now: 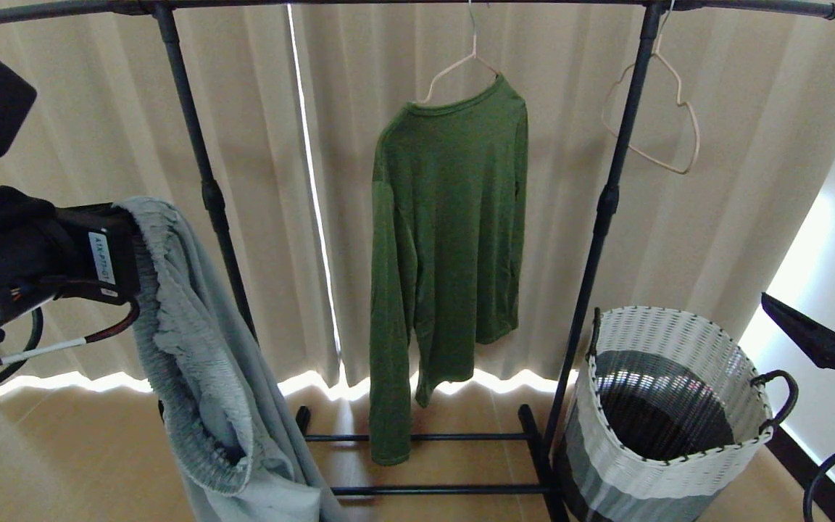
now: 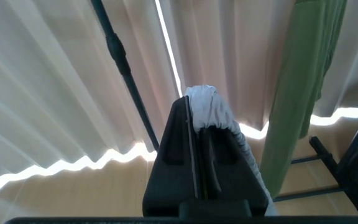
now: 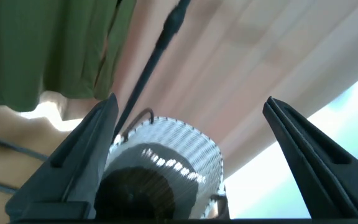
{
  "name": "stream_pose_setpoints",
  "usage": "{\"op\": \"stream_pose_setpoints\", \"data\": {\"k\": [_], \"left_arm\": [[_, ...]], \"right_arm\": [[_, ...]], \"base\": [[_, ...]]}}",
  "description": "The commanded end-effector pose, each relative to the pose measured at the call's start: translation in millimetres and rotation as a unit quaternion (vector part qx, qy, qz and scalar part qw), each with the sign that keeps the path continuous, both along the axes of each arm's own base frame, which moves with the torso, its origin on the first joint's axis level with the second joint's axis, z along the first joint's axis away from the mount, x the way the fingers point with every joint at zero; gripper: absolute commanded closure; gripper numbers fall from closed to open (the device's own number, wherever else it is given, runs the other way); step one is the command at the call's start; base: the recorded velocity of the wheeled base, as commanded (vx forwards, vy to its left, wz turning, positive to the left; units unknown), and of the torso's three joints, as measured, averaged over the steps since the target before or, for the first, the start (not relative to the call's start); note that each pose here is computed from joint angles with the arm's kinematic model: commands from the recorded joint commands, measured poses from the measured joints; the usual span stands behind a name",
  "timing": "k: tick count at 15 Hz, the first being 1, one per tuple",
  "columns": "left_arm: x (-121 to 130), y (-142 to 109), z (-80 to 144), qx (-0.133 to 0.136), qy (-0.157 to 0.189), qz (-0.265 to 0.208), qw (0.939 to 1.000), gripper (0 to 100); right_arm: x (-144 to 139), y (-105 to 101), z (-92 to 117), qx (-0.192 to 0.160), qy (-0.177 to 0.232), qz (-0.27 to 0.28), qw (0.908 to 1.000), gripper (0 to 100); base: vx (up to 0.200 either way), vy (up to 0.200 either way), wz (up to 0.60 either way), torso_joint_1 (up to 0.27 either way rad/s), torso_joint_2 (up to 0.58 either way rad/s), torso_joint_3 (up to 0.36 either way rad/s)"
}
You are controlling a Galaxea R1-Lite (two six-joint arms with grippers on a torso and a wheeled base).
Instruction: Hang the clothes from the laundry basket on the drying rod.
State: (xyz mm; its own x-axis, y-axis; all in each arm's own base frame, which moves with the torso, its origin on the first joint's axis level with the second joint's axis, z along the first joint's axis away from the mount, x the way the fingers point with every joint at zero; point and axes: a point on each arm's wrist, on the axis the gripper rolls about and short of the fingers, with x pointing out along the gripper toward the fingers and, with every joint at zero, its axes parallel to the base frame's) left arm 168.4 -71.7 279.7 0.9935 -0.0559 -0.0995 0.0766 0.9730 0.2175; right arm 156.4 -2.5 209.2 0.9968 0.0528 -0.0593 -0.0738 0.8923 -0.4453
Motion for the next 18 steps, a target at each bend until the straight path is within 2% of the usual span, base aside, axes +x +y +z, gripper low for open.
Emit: {"op": "stream_pose_setpoints", "data": {"k": [1, 4, 12, 15, 18], "left_arm": [[-0.5, 0.2, 1.4, -0.001, -0.003, 0.0, 1.0, 100], [-0.1, 0.0, 0.2, 0.0, -0.001, -0.001, 1.0, 100], [-0.2, -1.2, -1.0, 0.007, 0.001, -0.004, 1.0, 100], [-1.3, -1.7, -1.1, 0.01, 0.0, -0.009, 0.9999, 100], [-2.2, -2.6, -4.2, 0.01, 0.005, -0.039, 0.9992, 100]], "right_arm": [[-3.1, -0.3, -1.2, 0.0, -0.001, -0.001, 1.0, 0], [-9.8, -0.1, -8.3, 0.001, 0.008, -0.001, 1.0, 0], [-9.2, -0.3, -5.4, 0.004, 0.002, -0.001, 1.0, 0], [-8.7, -0.3, -4.8, 0.014, 0.002, -0.001, 0.9999, 0], [-8.0, -0.3, -4.8, 0.016, 0.002, -0.001, 0.9999, 0]], "base": [[0.0, 0.0, 0.0, 0.0, 0.0, 0.0], [0.0, 0.0, 0.0, 0.0, 0.0, 0.0], [0.0, 0.0, 0.0, 0.002, -0.02, -0.013], [0.0, 0.0, 0.0, 0.056, -0.23, -0.273], [0.0, 0.0, 0.0, 0.111, -0.5, -0.328]]}}
